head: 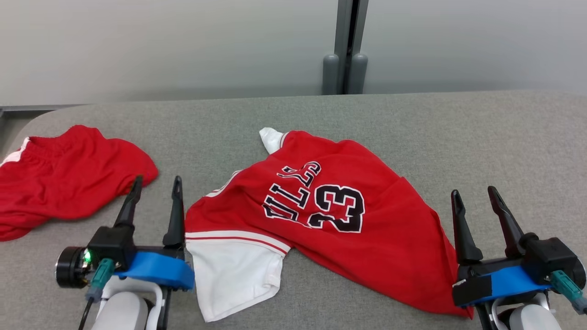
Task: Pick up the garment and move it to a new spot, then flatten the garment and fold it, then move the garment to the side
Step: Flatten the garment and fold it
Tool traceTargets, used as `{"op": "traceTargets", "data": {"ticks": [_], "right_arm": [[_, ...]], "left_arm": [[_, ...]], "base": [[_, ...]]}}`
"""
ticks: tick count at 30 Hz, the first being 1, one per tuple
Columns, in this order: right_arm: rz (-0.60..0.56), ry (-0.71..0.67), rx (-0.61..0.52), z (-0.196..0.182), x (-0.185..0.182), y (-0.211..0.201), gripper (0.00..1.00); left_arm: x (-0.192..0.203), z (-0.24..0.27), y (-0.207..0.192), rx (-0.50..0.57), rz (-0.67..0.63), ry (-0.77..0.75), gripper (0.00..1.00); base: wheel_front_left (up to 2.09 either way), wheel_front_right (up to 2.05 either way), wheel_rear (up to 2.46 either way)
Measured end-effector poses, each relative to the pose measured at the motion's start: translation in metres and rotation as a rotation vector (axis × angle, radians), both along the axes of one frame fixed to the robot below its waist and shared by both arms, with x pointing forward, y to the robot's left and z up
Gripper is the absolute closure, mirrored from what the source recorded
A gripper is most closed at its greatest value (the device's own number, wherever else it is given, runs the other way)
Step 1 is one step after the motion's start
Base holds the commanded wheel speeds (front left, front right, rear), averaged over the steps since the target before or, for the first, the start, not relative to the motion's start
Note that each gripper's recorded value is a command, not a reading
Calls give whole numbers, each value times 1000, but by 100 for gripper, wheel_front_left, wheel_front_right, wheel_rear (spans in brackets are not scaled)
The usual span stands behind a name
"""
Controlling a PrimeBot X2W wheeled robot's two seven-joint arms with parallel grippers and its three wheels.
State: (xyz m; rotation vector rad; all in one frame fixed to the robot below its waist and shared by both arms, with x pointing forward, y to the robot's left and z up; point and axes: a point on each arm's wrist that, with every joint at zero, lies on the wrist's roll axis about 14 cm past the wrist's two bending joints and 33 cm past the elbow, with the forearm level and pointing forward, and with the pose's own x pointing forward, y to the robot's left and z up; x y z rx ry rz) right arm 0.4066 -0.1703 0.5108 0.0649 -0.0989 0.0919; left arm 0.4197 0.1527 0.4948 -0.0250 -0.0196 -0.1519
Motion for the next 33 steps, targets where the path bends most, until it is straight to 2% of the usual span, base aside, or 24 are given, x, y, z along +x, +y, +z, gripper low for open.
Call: {"op": "traceTargets", "data": {"ticks": [3,9,16,22,28,33], "right_arm": [[4,-7,1,3,-5,2,0],[9,-6,0,3,-13,3,0],[10,19,-7,-5,-21,3,0],[8,48,-20,-13,-22,2,0],[51,12,-84,13,13,18,0],[103,68,-170,23,50,32,0]], "left_arm": [[-19,6,27,-1,84,-23,0],[-44,8,48,2,158,-34,0],[-69,1,58,3,198,-20,0],[-73,2,60,4,207,-24,0],[-70,3,58,2,201,-29,0],[-64,4,58,-2,200,-32,0]], "base": [[0,0,0],[0,0,0],[0,0,0],[0,0,0],[0,0,0],[0,0,0]]}}
